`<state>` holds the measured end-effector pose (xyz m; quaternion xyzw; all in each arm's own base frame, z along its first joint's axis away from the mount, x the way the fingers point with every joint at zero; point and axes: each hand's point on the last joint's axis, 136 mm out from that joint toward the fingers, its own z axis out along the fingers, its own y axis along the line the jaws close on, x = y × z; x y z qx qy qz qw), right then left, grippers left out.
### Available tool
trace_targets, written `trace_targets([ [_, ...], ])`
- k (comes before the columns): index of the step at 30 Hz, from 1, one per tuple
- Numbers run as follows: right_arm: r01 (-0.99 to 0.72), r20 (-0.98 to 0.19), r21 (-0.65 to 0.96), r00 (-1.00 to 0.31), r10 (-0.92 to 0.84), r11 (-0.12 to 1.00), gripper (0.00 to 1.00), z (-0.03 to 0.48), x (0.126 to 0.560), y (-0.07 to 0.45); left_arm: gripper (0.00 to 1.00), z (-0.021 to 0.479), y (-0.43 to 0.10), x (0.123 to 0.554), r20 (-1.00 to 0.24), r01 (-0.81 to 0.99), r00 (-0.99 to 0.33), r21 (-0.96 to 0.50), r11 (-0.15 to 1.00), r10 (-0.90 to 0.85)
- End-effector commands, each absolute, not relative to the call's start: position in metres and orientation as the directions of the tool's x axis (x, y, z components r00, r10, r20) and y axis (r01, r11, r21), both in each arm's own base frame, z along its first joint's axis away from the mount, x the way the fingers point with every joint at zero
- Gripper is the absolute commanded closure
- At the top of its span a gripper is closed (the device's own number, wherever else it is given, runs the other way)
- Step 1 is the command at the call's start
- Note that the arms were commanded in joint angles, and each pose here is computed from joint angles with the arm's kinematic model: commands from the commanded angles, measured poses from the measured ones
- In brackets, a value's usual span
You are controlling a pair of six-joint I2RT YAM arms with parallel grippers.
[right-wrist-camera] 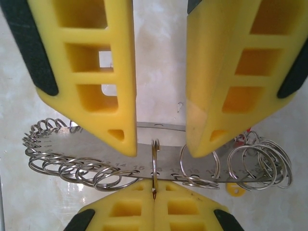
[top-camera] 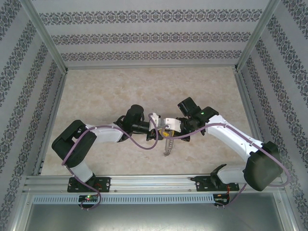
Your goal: Put the keys on the keyring
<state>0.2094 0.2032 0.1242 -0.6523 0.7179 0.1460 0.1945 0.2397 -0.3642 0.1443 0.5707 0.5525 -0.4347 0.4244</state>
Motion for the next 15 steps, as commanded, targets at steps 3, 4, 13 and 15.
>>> trace_targets([
  [3, -0.996, -0.506, -0.032, -0.056, -0.861, 0.084, 1.0, 0.128, 0.204, 0.207, 0.77, 0.147, -0.377, 0.231, -0.966, 0.995, 0.029, 0.004, -0.098, 0.255],
  [4, -0.996, -0.508, -0.034, -0.055, -0.86, 0.084, 1.0, 0.128, 0.205, 0.207, 0.78, 0.146, -0.378, 0.231, -0.966, 0.995, 0.027, 0.001, -0.1, 0.257],
  [13, -0.993, -0.538, -0.055, -0.054, -0.841, 0.1, 1.0, 0.131, 0.207, 0.205, 0.87, 0.137, -0.38, 0.233, -0.964, 0.996, 0.015, -0.01, -0.092, 0.264],
  [15, -0.992, -0.556, -0.058, -0.062, -0.829, 0.113, 1.0, 0.133, 0.208, 0.205, 0.81, 0.134, -0.379, 0.232, -0.963, 0.996, 0.012, -0.013, -0.09, 0.27],
])
